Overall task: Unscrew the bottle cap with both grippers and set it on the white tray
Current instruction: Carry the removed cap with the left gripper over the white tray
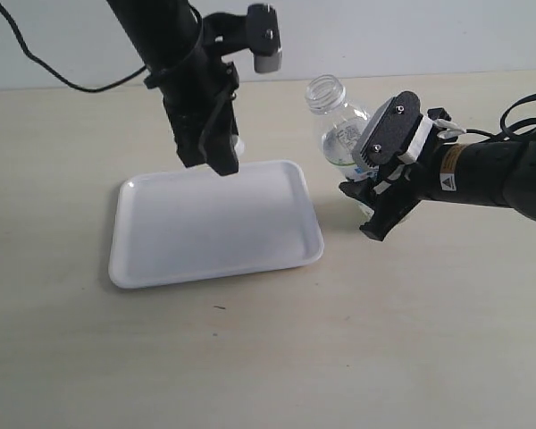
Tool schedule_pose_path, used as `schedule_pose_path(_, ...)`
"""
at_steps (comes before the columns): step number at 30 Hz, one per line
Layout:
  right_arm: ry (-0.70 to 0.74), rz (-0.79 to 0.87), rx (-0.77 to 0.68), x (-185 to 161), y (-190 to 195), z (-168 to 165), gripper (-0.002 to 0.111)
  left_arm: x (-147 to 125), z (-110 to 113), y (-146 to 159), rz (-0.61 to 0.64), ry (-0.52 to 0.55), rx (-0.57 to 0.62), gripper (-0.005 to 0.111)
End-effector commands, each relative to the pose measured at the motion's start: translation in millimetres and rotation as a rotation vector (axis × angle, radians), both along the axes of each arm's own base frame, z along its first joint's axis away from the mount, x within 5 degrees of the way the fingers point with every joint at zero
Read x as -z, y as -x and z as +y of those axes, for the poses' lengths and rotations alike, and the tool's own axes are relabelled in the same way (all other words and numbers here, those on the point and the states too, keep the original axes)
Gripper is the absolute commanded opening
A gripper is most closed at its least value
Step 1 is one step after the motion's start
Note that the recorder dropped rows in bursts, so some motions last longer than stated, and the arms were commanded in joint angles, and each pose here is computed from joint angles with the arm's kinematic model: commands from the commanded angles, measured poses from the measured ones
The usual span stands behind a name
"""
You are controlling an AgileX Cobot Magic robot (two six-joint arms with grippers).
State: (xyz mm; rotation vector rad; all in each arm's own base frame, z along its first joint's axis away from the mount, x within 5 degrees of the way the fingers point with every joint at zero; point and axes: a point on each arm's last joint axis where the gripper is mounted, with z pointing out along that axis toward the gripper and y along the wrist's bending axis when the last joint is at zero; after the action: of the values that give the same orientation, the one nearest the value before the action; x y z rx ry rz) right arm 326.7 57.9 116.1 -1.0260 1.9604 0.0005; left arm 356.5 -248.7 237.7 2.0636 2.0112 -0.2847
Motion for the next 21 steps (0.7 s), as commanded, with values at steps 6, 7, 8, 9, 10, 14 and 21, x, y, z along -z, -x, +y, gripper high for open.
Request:
schedule_pose_path(6, 0.053, 0.095, 0.050, 13.3, 5.3, -7.4, 0.000, 65.0, -0.4, 6.1, 0.076, -0.017, -0.047, 0.000)
schedule_pose_path(7, 0.053, 0.095, 0.050, 13.3, 5.3, -7.4, 0.000, 69.1, -1.1, 5.1, 0.060, -0.003, -0.062, 0.000)
schedule_pose_path(8, 0.054, 0.095, 0.049, 13.3, 5.3, -7.4, 0.000, 71.3, -1.7, 4.2, 0.044, 0.011, -0.074, 0.000)
schedule_pose_path(9, 0.054, 0.095, 0.049, 13.3, 5.3, -7.4, 0.000, 74.7, -1.9, 2.8, 0.024, 0.021, -0.086, 0.000)
schedule_pose_path(10, 0.054, 0.095, 0.049, 13.3, 5.3, -7.4, 0.000, 76.8, -2.0, 1.8, 0.006, 0.029, -0.095, 0.000)
schedule_pose_path(14, 0.052, 0.095, 0.051, 13.3, 5.2, -7.4, 0.000, 85.2, -0.1, -0.2, -0.018, 0.003, -0.075, 0.000)
schedule_pose_path(21, 0.052, 0.095, 0.051, 13.3, 5.2, -7.4, 0.000, 103.6, -0.1, -1.1, 0.013, -0.026, -0.071, 0.000)
